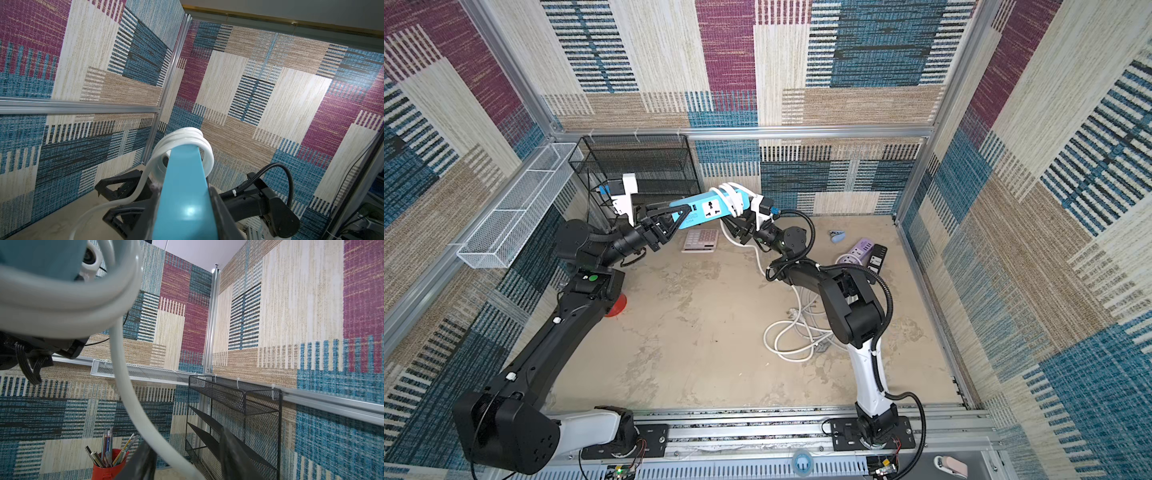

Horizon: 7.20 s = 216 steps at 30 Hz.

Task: Unwrap the cord wrapped around the power strip
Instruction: Unwrap the power cord from the power strip.

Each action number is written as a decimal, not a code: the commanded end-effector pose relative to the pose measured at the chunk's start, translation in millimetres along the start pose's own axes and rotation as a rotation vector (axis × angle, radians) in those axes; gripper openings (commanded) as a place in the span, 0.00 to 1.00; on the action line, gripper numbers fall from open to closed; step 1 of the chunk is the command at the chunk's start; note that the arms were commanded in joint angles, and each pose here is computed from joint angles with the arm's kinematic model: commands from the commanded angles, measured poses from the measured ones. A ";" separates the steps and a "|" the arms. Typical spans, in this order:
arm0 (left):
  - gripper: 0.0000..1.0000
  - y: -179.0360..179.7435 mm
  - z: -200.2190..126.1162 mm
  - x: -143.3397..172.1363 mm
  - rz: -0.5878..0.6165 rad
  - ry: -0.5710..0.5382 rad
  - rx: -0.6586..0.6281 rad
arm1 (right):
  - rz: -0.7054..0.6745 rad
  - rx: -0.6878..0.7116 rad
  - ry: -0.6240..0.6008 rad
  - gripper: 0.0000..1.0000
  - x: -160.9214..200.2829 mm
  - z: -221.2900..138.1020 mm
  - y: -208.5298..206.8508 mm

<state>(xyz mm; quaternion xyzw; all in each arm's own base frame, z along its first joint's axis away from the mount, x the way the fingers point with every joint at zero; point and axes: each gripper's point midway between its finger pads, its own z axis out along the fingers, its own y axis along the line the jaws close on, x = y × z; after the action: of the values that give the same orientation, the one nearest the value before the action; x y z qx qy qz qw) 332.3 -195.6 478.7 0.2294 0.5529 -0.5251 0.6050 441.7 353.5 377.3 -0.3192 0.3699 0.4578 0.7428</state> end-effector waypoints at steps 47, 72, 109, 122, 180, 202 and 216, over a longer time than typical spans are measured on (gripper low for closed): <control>0.00 29.3 -6.4 3.1 0.068 0.006 -0.165 | -0.123 -0.056 0.426 0.00 -90.0 -87.9 83.5; 0.00 -2.9 6.9 -2.4 0.011 -0.041 -0.012 | 0.245 -0.031 0.483 0.00 75.0 -74.3 20.3; 0.00 25.3 44.1 81.0 -0.106 0.150 -0.160 | -0.128 0.240 0.413 0.00 -137.6 -64.1 -102.8; 0.00 52.2 -14.7 36.8 0.247 0.102 -0.562 | -0.032 0.335 0.536 0.00 -131.5 -122.6 -36.8; 0.00 75.1 -91.9 -28.9 0.323 -0.184 -0.732 | 0.711 0.738 1.104 0.00 194.7 -327.2 63.2; 0.00 66.9 -60.0 -16.8 0.234 -0.137 -0.531 | 0.424 0.478 0.843 0.99 71.1 -223.3 53.3; 0.00 36.8 -16.8 -11.9 0.064 -0.080 -0.169 | 0.190 0.234 0.508 0.98 -14.7 -112.1 17.0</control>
<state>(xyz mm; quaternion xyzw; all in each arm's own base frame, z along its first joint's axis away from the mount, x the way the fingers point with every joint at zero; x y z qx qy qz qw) 380.0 -154.2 440.7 0.1338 0.6183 -0.4231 0.6486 391.3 254.2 294.3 -0.2722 0.6788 0.3747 0.5699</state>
